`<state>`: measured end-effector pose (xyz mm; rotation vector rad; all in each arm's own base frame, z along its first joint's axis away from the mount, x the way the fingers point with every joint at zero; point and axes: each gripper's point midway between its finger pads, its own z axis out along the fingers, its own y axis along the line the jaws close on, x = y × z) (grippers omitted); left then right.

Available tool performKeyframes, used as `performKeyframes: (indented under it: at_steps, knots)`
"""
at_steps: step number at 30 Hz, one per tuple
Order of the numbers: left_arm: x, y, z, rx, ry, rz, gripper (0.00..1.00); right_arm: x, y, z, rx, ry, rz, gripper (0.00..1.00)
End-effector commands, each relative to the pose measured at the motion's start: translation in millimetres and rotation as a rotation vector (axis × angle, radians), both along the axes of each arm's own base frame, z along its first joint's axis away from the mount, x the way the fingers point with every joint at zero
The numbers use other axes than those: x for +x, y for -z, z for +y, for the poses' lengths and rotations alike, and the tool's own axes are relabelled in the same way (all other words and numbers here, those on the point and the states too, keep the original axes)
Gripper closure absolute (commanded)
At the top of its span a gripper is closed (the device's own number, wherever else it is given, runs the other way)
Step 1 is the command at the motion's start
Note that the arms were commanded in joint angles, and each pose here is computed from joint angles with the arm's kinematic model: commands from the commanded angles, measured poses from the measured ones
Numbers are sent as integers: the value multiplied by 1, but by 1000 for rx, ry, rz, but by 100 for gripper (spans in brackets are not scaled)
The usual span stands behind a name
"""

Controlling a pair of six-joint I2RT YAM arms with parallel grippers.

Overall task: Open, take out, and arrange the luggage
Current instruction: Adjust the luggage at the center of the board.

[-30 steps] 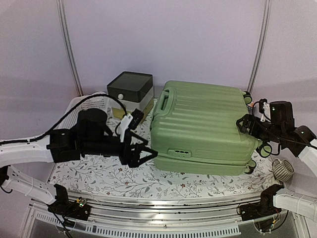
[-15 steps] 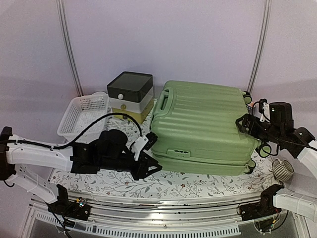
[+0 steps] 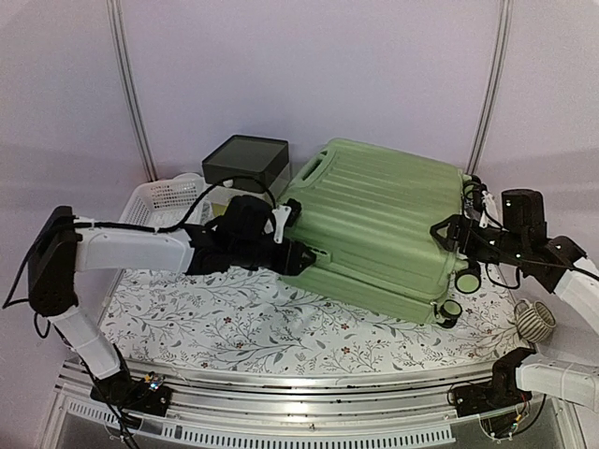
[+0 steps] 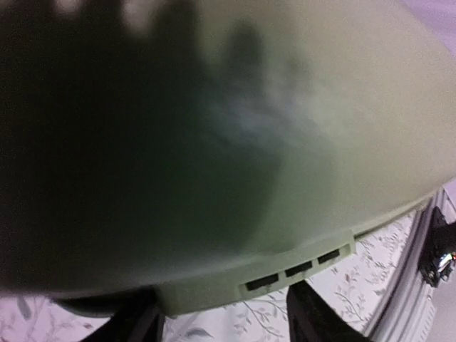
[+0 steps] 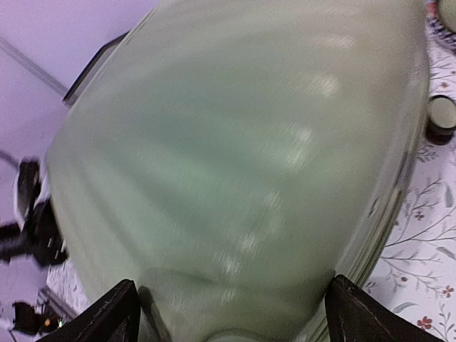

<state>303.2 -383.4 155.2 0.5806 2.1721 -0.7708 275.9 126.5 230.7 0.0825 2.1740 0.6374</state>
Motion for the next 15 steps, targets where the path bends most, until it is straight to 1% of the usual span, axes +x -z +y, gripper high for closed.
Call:
performKeyframes:
  at_steps: [1, 3, 6, 8, 11, 13, 15]
  knots:
    - [102, -13, 3, -11, -150, -131, 34, -63, 23, 75, 165, -390, 187, 10]
    - [121, -17, 0, -9, -143, -129, 31, -75, 14, 97, 192, -478, 166, 11]
    - [125, -33, -8, -39, -109, -170, 27, -92, 10, 121, 197, -583, 165, 11]
    - [112, -44, -12, -94, -51, -195, 26, -93, 13, 126, 173, -596, 165, 11]
    - [81, -63, -8, -179, 14, -224, 22, -83, 17, 117, 124, -531, 130, 9]
    - [58, -67, -3, -209, 46, -229, 20, -75, 19, 109, 94, -474, 100, 8]
    - [32, -67, -2, -217, 84, -231, 20, -70, 20, 102, 71, -437, 81, 8]
